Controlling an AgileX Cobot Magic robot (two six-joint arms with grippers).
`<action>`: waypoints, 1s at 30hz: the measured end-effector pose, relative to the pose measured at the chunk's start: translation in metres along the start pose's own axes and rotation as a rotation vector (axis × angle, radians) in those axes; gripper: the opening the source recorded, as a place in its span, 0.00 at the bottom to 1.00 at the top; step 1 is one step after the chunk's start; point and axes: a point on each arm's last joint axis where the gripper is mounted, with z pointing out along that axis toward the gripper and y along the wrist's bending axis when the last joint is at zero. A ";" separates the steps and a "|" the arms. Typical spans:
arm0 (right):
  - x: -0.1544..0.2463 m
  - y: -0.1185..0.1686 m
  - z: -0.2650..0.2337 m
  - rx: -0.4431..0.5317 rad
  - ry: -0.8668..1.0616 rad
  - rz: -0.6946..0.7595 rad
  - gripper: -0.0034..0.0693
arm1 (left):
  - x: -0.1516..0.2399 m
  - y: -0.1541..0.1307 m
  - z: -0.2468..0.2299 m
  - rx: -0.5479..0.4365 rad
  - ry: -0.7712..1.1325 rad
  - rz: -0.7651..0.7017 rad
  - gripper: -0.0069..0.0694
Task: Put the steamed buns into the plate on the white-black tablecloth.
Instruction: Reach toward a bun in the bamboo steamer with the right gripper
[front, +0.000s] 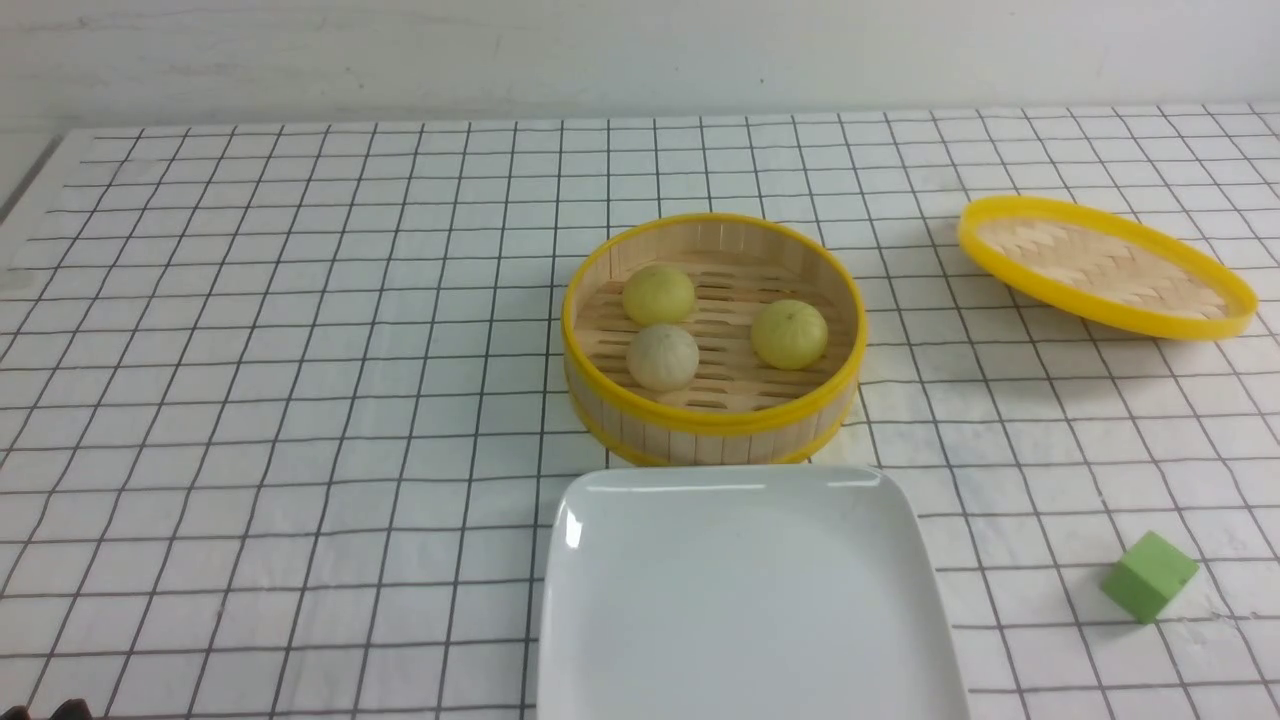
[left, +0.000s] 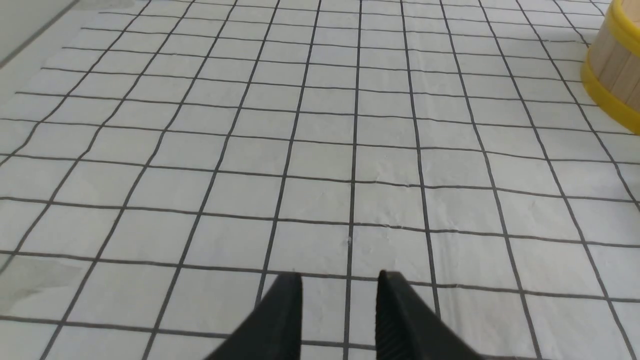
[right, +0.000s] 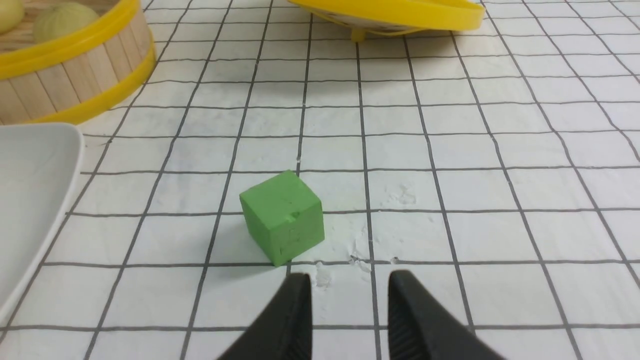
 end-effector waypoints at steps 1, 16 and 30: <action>0.000 0.000 0.000 0.000 0.000 0.000 0.38 | 0.000 0.000 0.000 0.004 0.001 -0.025 0.41; -0.005 0.018 -0.001 -0.222 0.013 0.856 0.38 | -0.007 -0.020 -0.002 0.244 0.063 -1.281 0.41; -0.117 0.012 -0.017 0.042 0.337 0.328 0.03 | -0.098 -0.029 -0.027 0.195 0.297 -0.604 0.09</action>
